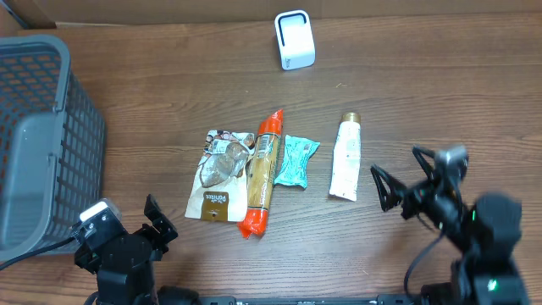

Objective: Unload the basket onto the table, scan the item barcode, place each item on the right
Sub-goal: 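Reach the right gripper to the white tube and grasp it, then lift the white tube and lay it at the table's right edge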

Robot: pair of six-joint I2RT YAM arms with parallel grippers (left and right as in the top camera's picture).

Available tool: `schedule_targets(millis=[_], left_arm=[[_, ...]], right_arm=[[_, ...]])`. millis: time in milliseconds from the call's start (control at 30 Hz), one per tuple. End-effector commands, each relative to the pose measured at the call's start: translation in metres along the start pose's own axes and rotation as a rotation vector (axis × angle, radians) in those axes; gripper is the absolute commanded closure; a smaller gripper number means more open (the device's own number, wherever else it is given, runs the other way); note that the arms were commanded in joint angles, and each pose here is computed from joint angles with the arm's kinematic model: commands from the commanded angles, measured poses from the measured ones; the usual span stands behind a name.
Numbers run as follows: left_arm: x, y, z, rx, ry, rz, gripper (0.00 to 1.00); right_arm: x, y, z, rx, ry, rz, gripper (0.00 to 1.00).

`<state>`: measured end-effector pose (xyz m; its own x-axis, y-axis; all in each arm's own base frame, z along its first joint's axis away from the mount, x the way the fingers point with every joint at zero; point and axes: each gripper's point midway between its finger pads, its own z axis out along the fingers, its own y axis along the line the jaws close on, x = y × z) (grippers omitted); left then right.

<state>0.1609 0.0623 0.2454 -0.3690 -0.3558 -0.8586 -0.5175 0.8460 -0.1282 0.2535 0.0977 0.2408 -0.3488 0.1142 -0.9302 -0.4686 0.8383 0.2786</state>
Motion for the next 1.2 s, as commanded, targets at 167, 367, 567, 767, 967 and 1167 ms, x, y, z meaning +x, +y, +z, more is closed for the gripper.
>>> schedule_targets(millis=[167,367,567,767,967,1167], left_arm=[[0.000,0.003,0.001,-0.018,-0.010,-0.010,0.00],[0.000,0.003,0.001,-0.018,-0.010,-0.010,0.00],[0.000,0.003,0.001,-0.018,-0.010,-0.010,0.00],[0.000,0.003,0.001,-0.018,-0.010,-0.010,0.00],[0.000,0.003,0.001,-0.018,-0.010,-0.010,0.00],[0.000,0.003,0.001,-0.018,-0.010,-0.010,0.00]], right_arm=[[0.005,0.002,0.054,-0.151,0.381,0.214,0.00],[0.070,-0.029,0.091,-0.106,0.617,0.393,0.00],[0.126,-0.062,0.113,-0.013,0.746,0.441,0.10],[0.161,-0.067,0.132,-0.025,0.809,0.456,0.15],[0.183,-0.075,0.147,0.002,0.826,0.465,0.25],[0.190,-0.085,0.146,0.057,0.831,0.440,0.56]])
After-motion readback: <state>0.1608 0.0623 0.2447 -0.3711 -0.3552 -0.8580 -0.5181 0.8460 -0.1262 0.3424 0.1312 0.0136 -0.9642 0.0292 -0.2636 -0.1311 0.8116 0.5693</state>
